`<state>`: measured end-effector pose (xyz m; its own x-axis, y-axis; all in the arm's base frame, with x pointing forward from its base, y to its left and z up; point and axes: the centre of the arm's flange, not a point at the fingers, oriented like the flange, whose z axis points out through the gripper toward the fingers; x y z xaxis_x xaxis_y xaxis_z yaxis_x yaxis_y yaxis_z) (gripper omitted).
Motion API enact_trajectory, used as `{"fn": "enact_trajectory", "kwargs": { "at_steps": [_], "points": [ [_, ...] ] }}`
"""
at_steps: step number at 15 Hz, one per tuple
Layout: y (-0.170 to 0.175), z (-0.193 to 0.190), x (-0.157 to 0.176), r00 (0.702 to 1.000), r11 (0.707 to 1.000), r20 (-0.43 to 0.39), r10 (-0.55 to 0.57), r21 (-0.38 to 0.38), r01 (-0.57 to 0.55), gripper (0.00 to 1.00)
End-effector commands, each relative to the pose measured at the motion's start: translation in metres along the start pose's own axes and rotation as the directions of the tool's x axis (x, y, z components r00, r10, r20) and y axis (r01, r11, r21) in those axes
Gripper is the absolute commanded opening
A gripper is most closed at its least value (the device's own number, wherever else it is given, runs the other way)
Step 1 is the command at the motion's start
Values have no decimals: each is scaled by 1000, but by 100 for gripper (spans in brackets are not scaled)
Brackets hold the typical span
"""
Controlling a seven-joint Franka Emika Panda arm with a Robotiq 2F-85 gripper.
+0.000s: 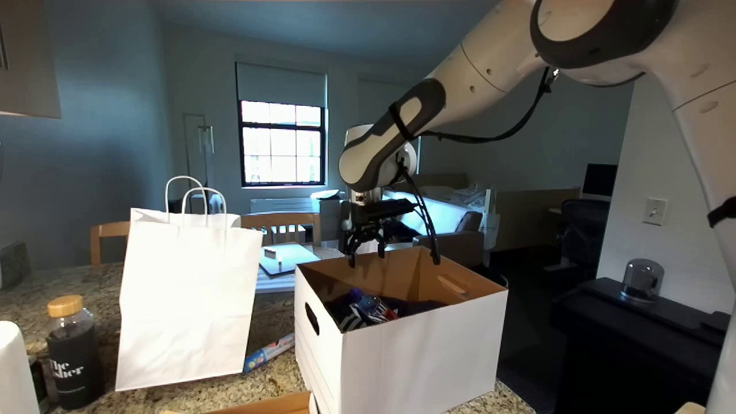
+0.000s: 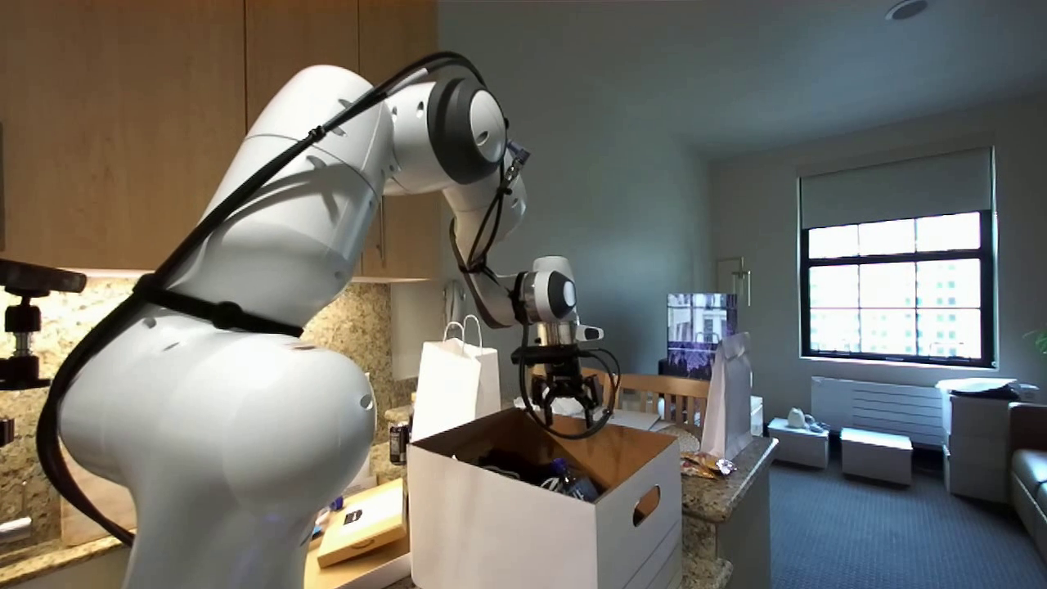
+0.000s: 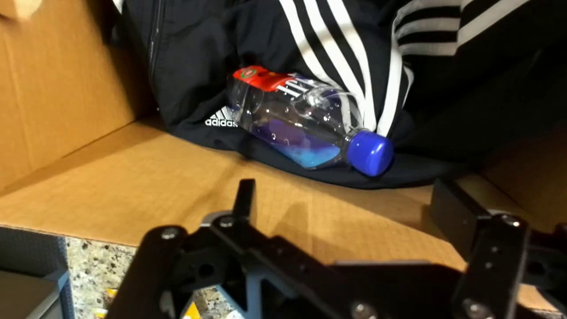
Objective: Remove three bottles from the box
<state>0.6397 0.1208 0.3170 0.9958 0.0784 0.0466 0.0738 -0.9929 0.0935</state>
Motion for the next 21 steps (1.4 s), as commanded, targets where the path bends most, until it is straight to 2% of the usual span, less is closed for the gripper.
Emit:
{"fn": "enact_trajectory", "kwargs": {
  "at_steps": [1, 5, 10, 13, 16, 21],
  "points": [
    [-6, 20, 5, 995, 995, -4, -95, -13, 95, 100],
    [-20, 40, -2, 987, 987, 32, -156, -37, 158, 100],
    [-27, 58, -3, 976, 971, 0, -216, -108, 215, 100],
    [-35, 65, -6, 971, 968, -23, -238, -92, 235, 100],
    [-42, 70, -6, 974, 974, -63, -217, -72, 213, 100],
    [-41, 77, -4, 986, 987, -122, -117, -120, 102, 100]
  ]
}}
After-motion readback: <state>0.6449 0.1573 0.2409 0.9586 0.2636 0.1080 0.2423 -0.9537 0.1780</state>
